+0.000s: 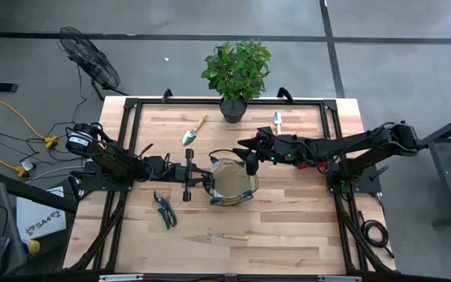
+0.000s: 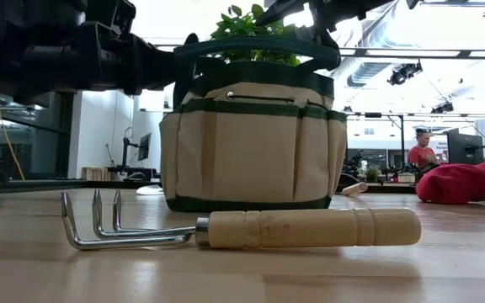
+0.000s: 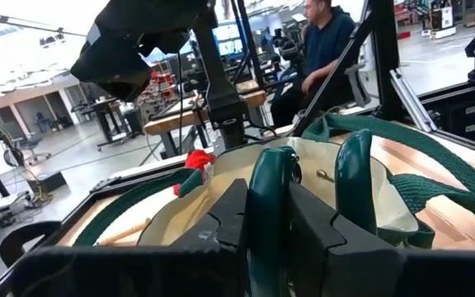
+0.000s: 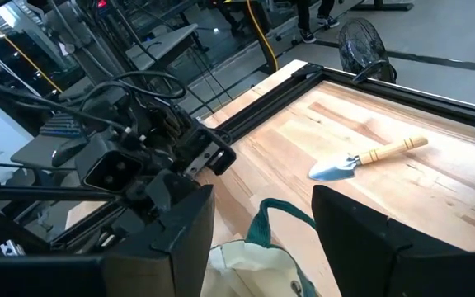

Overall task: Pick & Place Garden tools in Gardening bag
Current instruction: Put the right green shear scissors into the gardening bag

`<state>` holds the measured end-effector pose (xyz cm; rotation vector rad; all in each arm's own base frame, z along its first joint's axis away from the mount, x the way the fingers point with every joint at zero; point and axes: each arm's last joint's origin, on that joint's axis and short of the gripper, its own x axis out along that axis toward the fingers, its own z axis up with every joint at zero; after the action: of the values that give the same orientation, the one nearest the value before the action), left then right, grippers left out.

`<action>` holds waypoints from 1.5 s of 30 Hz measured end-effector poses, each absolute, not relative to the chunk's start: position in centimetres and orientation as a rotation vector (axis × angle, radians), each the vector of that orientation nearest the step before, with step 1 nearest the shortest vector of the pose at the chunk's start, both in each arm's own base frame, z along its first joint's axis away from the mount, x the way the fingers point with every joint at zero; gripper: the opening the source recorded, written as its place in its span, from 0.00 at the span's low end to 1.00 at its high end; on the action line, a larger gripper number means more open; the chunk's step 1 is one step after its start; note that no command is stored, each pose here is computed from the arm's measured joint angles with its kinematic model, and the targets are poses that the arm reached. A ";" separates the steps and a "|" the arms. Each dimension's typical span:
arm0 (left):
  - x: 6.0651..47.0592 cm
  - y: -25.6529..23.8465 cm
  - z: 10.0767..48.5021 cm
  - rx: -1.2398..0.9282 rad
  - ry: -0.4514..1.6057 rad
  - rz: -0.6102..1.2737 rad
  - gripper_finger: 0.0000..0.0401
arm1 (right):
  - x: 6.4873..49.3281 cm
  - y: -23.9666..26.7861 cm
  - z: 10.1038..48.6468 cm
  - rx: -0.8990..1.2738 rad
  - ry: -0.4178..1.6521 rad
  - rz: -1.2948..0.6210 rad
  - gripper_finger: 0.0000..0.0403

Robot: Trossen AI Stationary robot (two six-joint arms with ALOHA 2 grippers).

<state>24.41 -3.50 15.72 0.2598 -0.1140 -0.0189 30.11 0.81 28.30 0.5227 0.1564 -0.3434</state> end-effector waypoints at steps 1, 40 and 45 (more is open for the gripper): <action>24.4 -3.5 15.7 0.259 -0.116 -0.018 0.11 | 30.1 0.8 28.3 0.523 0.156 -0.343 0.49; 24.1 -3.2 15.5 0.283 -0.007 0.075 0.51 | 30.0 1.5 28.1 0.514 0.176 -0.349 0.49; 24.1 -3.0 15.5 0.287 -0.003 0.121 0.51 | 30.0 1.6 28.1 0.514 0.178 -0.344 0.49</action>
<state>24.06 -3.02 15.52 0.2872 -0.0028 0.1211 30.00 1.61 28.10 0.5137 0.1781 -0.3442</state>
